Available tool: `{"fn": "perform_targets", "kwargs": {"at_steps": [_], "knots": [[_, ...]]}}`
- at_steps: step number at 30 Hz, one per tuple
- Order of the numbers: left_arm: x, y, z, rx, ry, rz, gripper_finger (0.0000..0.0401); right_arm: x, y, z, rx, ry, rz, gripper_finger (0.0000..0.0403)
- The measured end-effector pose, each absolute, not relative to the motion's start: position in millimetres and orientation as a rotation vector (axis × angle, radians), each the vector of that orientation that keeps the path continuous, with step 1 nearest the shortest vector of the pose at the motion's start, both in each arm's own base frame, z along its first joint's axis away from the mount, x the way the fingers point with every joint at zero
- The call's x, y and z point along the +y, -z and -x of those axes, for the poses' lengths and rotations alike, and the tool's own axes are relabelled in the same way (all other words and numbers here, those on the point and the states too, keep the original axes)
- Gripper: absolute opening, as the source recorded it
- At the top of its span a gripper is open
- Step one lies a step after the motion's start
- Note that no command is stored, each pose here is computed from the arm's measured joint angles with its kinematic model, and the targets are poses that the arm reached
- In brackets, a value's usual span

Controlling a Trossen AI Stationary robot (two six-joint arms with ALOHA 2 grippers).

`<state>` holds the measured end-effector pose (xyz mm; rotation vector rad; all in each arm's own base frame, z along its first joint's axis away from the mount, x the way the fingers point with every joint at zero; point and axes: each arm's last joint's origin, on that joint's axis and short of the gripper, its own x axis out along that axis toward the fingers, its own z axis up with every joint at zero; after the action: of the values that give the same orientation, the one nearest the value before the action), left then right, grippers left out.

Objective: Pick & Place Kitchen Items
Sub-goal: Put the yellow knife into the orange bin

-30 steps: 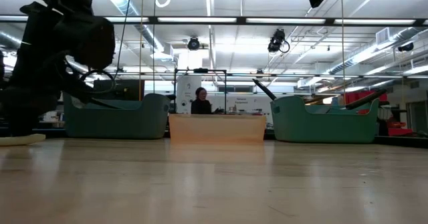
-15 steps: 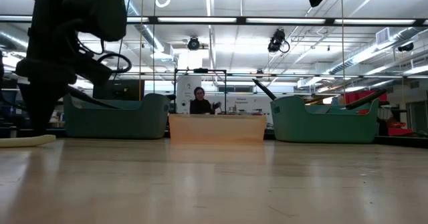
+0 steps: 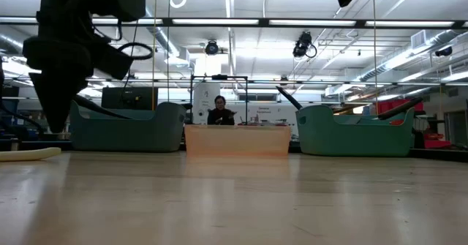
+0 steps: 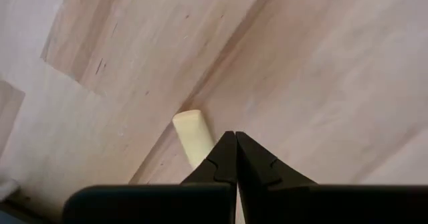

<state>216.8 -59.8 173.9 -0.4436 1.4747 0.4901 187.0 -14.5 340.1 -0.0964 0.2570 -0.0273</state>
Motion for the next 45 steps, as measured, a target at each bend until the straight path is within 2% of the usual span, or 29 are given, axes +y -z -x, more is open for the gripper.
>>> {"fn": "perform_targets", "kwargs": {"at_steps": [11, 24, 34, 45], "knots": [[-66.1, -206.0, -239.2, 1.377, -0.339, 0.387, 0.0002, -14.6, -340.1, -187.0, 0.257, 0.027, 0.097, 0.0007], [-69.8, -220.9, -248.5, 1.344, -0.125, 0.240, 0.0001, -14.5, -340.1, -187.0, 0.257, 0.027, 0.097, 0.0007], [-83.1, -235.9, -235.5, 1.295, -0.037, 0.195, 0.0001, -14.5, -340.1, -187.0, 0.257, 0.027, 0.097, 0.0007], [-79.1, -264.0, -206.2, 1.228, -0.032, 0.164, 0.0001, -14.5, -340.1, -187.0, 0.256, 0.028, 0.088, 0.0007]]}}
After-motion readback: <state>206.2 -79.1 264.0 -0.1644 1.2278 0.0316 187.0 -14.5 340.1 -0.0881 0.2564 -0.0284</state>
